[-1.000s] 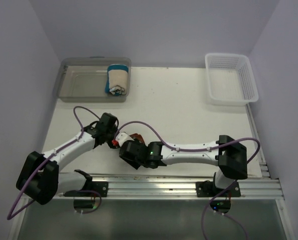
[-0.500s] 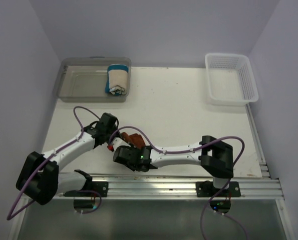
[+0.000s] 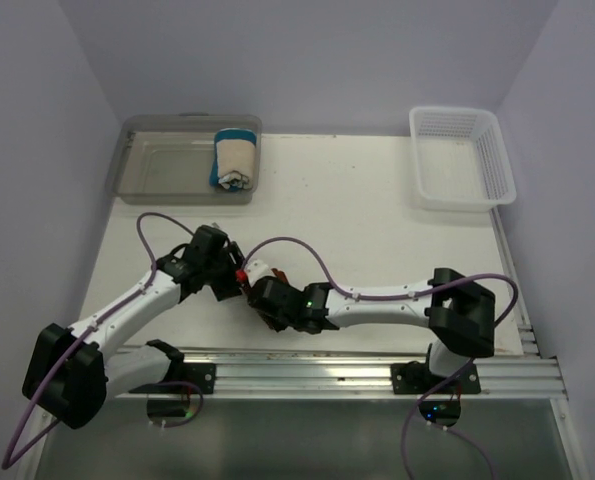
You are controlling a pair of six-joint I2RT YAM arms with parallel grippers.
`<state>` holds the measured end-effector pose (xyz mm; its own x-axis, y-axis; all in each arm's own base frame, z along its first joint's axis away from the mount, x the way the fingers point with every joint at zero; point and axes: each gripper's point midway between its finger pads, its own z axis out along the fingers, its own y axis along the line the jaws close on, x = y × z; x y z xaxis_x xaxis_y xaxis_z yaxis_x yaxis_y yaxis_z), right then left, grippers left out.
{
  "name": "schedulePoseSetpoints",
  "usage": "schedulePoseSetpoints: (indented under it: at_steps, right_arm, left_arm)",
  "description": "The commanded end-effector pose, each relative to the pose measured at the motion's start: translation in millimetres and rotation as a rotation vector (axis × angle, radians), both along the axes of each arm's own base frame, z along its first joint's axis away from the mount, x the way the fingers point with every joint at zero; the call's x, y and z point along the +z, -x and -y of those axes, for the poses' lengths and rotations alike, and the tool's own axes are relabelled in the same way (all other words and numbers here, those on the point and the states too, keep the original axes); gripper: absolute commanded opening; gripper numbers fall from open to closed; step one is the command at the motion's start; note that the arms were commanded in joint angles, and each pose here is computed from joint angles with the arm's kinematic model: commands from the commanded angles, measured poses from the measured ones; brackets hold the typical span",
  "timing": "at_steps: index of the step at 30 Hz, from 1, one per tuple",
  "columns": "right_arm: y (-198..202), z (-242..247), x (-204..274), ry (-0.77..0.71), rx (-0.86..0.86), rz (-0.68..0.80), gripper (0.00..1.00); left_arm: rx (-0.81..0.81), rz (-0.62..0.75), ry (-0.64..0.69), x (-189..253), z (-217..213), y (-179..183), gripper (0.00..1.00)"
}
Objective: Roll the towels
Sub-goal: Roll the towel
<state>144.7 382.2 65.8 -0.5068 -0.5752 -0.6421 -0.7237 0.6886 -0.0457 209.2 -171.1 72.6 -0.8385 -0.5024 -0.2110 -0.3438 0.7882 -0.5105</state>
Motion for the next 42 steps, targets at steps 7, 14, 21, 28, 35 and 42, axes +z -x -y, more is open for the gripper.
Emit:
schedulePoseSetpoints:
  at_steps: [7, 14, 21, 28, 35, 42]
  right_arm:
    - [8.6, -13.5, 23.9, -0.367, -0.055, -0.291, 0.0]
    - [-0.3, -7.5, 21.8, -0.514, -0.117, -0.41, 0.0]
    - [-7.6, -1.0, 17.7, -0.637, -0.176, -0.531, 0.0]
    - [-8.0, 1.7, 10.5, -0.712, -0.194, -0.621, 0.0]
    - [-7.0, 11.1, 6.2, -0.753, -0.206, -0.679, 0.0]
    - [-8.1, 24.9, -2.2, -0.789, -0.211, -0.756, 0.0]
  left_arm:
    - [0.003, 0.05, 0.012, 18.1, -2.1, -9.2, 0.63]
    - [-0.021, 0.059, 0.011, 13.9, -0.8, -8.7, 0.63]
    - [-0.1, 0.112, 0.044, 13.7, 10.2, -14.2, 0.66]
    - [-0.178, 0.128, 0.068, 5.1, 23.0, -19.1, 0.67]
    - [-0.251, 0.127, 0.073, -7.7, 35.5, -23.8, 0.66]
    - [-0.278, 0.123, 0.077, -11.5, 43.4, -24.2, 0.65]
